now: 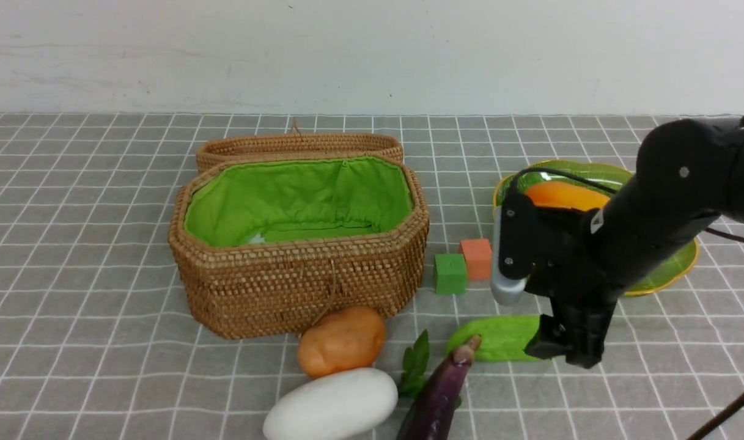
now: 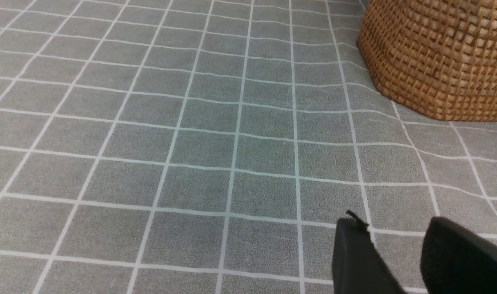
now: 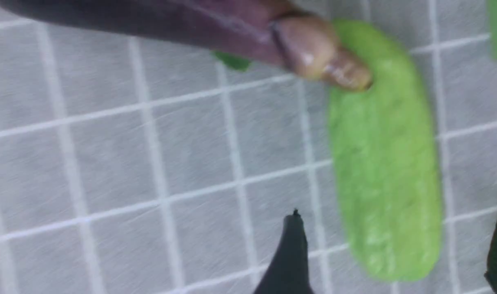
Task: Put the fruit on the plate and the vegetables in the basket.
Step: Take a chayote with your right arm and place it on the basket on the left.
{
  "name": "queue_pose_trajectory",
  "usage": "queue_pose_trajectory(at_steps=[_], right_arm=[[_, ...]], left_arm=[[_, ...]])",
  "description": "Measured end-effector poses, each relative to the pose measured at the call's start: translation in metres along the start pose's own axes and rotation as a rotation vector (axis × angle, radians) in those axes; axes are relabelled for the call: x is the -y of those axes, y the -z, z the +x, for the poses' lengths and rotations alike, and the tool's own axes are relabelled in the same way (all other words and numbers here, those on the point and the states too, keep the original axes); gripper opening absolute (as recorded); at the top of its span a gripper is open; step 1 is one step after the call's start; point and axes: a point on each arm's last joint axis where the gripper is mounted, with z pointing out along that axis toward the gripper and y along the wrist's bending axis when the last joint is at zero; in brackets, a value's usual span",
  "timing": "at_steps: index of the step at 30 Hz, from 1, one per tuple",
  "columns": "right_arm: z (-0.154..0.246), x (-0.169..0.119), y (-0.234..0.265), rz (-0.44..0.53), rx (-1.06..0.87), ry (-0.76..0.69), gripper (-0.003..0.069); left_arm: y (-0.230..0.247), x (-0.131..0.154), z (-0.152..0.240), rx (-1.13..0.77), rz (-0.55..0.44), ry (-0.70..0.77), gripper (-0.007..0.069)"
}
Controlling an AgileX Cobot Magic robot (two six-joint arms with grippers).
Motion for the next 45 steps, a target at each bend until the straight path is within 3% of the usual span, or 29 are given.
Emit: queue_pose_trajectory(at_steps=[7, 10, 14, 17, 25, 29, 34, 38, 45], right_arm=[[0.009, 0.004, -0.05, -0.045, -0.052, 0.006, 0.058], [0.014, 0.001, -0.069, -0.15, -0.112, -0.004, 0.0444], [0.009, 0.003, -0.055, -0.223, -0.148, -0.004, 0.0442], [0.006, 0.007, -0.039, -0.206, -0.171, -0.008, 0.0442], [-0.012, 0.038, 0.032, 0.016, -0.198, -0.059, 0.0442], [-0.037, 0.052, 0.057, 0.061, -0.047, -0.106, 0.0442], [-0.086, 0.061, 0.085, -0.002, 0.288, -0.139, 0.0442], [-0.106, 0.067, 0.081, -0.021, 0.425, -0.113, 0.0442], [-0.145, 0.072, 0.019, 0.037, 0.56, -0.154, 0.0442]], left_arm=[[0.0, 0.0, 0.0, 0.0, 0.0, 0.0, 0.0239], [0.0, 0.0, 0.0, 0.0, 0.0, 0.0, 0.0239], [0.0, 0.0, 0.0, 0.0, 0.0, 0.0, 0.0239], [0.0, 0.0, 0.0, 0.0, 0.0, 0.0, 0.0239], [0.0, 0.0, 0.0, 0.0, 0.0, 0.0, 0.0239], [0.0, 0.0, 0.0, 0.0, 0.0, 0.0, 0.0239], [0.0, 0.0, 0.0, 0.0, 0.0, 0.0, 0.0239], [0.0, 0.0, 0.0, 0.0, 0.0, 0.0, 0.0239], [0.0, 0.0, 0.0, 0.0, 0.0, 0.0, 0.0239]])
